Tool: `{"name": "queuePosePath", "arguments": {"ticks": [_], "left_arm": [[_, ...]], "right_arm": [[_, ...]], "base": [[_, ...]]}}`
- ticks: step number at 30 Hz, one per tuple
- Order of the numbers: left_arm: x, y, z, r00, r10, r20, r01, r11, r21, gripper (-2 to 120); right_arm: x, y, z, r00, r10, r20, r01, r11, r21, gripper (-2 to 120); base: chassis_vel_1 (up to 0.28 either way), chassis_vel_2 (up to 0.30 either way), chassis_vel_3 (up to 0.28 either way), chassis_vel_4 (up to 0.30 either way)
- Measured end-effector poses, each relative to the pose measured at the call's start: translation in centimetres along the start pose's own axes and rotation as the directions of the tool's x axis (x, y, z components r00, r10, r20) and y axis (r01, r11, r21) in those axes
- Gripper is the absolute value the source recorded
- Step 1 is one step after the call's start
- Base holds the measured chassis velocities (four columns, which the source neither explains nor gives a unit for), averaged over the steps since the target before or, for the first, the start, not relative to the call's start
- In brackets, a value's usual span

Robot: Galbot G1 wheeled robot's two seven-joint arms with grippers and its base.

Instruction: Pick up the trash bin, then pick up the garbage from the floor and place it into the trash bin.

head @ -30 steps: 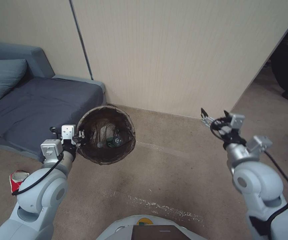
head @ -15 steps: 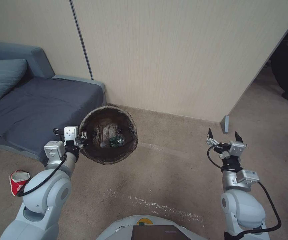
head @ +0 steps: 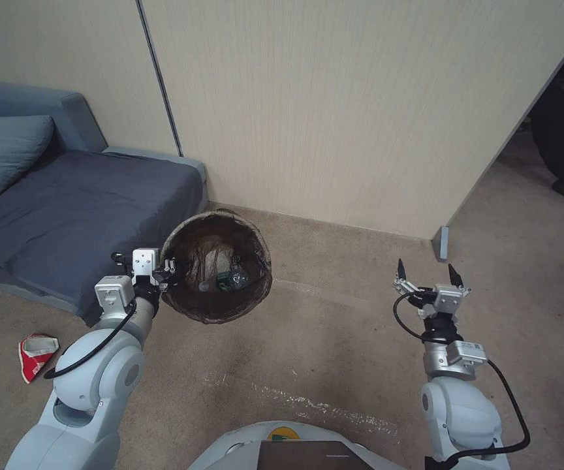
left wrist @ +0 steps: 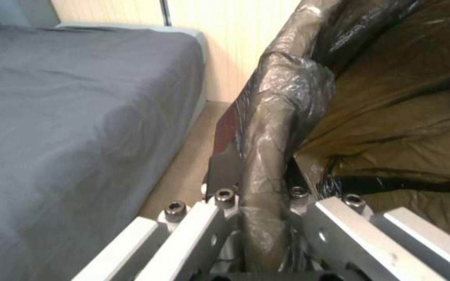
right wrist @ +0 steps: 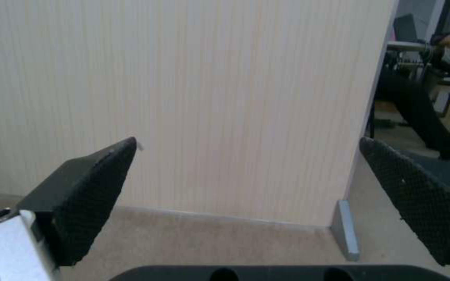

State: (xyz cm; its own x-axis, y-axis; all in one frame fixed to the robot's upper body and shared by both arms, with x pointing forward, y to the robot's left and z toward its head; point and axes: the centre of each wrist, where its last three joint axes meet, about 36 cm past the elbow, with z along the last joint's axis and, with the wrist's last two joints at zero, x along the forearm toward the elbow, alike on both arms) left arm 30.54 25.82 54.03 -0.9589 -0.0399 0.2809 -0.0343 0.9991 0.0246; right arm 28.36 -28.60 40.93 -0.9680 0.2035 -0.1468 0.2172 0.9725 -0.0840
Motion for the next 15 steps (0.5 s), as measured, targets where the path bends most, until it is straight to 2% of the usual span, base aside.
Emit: {"name": "queuePosePath", "arguments": {"ticks": [15], "left_arm": [[0.34, 0.03, -0.57, 1.000, 0.006, -0.012, -0.006, 1.000, 0.011, 0]], "right_arm": [[0.30, 0.11, 0.37, 1.000, -0.001, -0.013, 0.001, 1.000, 0.015, 100]], "base": [[0.000, 0.000, 0.000, 0.000]]}}
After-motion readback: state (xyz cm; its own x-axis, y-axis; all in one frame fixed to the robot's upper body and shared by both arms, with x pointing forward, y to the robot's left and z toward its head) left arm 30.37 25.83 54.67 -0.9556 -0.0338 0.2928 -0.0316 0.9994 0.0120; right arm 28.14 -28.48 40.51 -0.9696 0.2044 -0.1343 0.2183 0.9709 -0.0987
